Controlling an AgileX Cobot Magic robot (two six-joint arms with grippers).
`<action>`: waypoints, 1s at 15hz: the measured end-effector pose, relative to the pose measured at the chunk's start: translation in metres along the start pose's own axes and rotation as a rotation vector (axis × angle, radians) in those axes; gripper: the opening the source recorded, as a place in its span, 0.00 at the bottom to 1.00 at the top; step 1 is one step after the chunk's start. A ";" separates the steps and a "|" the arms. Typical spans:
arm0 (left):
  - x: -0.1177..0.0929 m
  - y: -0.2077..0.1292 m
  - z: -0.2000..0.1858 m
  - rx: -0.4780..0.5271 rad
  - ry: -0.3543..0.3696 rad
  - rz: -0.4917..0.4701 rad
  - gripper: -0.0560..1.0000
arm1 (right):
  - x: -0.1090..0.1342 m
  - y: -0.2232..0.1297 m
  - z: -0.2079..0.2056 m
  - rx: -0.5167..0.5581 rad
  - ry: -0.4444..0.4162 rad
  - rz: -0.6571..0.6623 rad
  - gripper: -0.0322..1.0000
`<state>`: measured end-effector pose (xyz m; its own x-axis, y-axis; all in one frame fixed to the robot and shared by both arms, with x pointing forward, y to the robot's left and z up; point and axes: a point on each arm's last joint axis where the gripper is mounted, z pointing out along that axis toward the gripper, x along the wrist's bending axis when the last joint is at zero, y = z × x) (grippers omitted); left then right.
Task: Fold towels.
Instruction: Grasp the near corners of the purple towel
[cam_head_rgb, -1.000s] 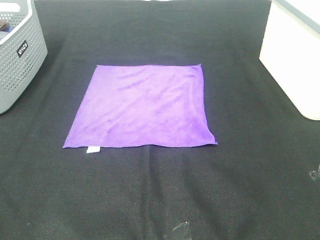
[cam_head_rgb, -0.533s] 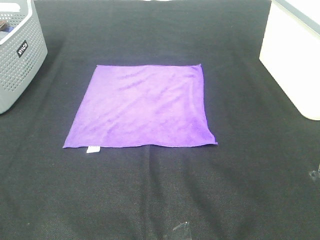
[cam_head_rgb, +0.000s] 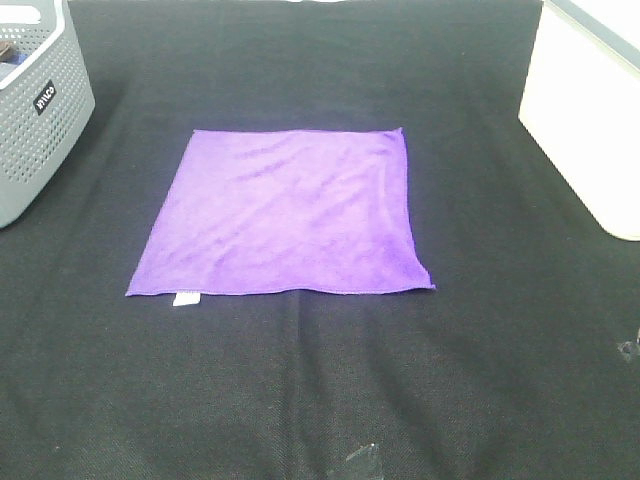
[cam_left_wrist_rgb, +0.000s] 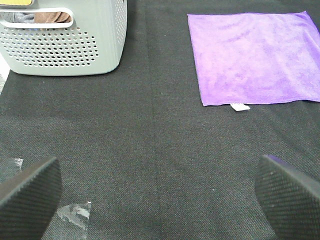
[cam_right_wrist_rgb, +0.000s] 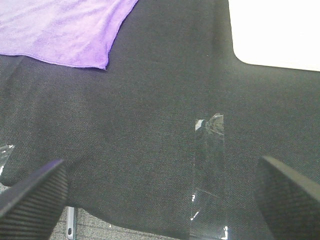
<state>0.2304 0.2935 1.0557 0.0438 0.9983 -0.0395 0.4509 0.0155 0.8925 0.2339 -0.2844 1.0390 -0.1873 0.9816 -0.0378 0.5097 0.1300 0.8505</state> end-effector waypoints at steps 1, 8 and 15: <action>0.000 0.000 0.000 0.000 0.000 0.000 0.99 | 0.000 0.000 0.000 0.000 0.000 0.000 0.96; 0.000 0.000 0.000 0.000 -0.001 0.000 0.99 | 0.000 0.000 0.000 -0.001 0.001 0.000 0.96; 0.000 0.000 0.000 0.000 -0.001 0.000 0.99 | 0.000 0.000 0.000 -0.001 0.001 0.000 0.96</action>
<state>0.2304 0.2935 1.0557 0.0444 0.9982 -0.0403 0.4509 0.0160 0.8925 0.2339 -0.2843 1.0391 -0.1876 0.9815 -0.0371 0.5088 0.1294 0.8511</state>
